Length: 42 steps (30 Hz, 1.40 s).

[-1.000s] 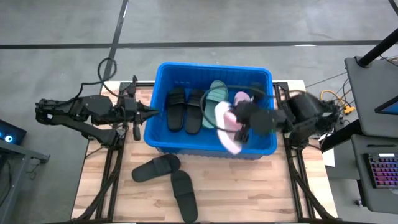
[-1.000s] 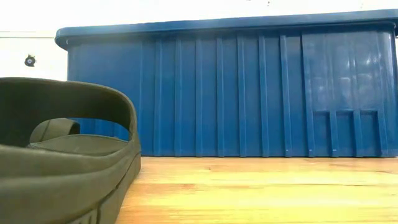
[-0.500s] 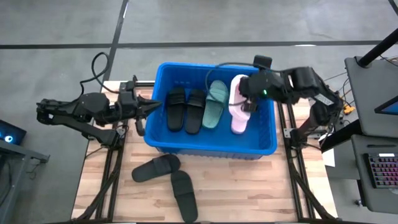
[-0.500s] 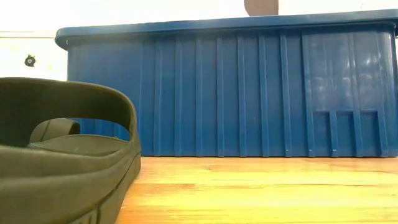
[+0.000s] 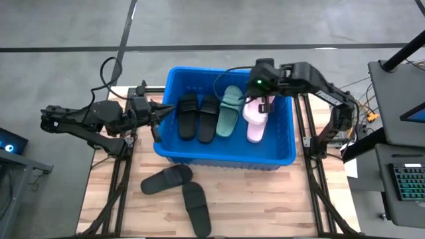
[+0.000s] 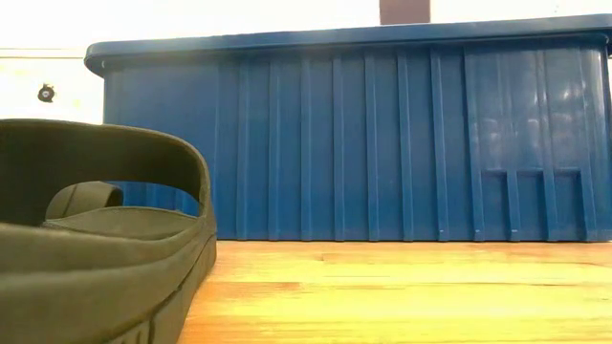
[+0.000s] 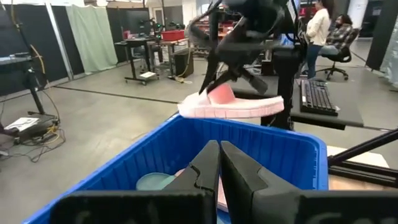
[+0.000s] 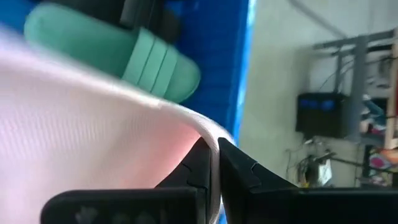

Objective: Pick and place slides into bin
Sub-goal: Stack the pink slide on top of the pink slide into the blue bin

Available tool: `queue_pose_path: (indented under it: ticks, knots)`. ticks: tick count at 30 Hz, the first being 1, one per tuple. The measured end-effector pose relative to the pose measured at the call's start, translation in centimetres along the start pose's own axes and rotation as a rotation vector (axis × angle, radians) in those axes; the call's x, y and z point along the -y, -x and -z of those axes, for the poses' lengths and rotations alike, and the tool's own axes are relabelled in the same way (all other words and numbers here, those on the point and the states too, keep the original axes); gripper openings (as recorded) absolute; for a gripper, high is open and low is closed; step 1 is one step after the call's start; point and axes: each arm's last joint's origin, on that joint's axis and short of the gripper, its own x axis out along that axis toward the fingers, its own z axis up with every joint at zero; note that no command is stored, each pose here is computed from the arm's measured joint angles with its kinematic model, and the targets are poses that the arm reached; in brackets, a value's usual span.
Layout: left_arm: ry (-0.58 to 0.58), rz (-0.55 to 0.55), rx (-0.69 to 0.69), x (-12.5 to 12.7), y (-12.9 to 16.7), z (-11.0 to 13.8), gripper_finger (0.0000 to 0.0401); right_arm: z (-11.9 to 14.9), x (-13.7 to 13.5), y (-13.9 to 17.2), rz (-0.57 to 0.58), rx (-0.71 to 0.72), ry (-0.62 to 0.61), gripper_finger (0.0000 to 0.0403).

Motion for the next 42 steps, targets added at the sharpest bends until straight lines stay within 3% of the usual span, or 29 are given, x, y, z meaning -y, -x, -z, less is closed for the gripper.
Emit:
queue_pose_path:
  ticks: [7, 23, 36, 42]
  knots:
    - [-0.006, -0.013, -0.007, 0.1, -0.2, 0.1, 0.0, 0.7, -1.7, -4.2, -0.022, -0.17, 0.12, 0.0011]
    - [-0.033, -0.027, -0.008, 0.1, -0.3, 0.1, 0.0, 2.7, -6.5, -10.2, 0.027, -0.086, 0.309, 0.0011]
    - [-0.041, -0.043, -0.024, 0.5, -0.8, 0.5, 0.0, 6.9, -10.8, -16.6, 0.017, -0.139, 0.487, 0.0011]
    - [-0.044, -0.043, -0.033, 0.7, -1.1, 0.6, 0.0, 8.5, -11.5, -19.1, 0.048, -0.143, 0.488, 0.0011]
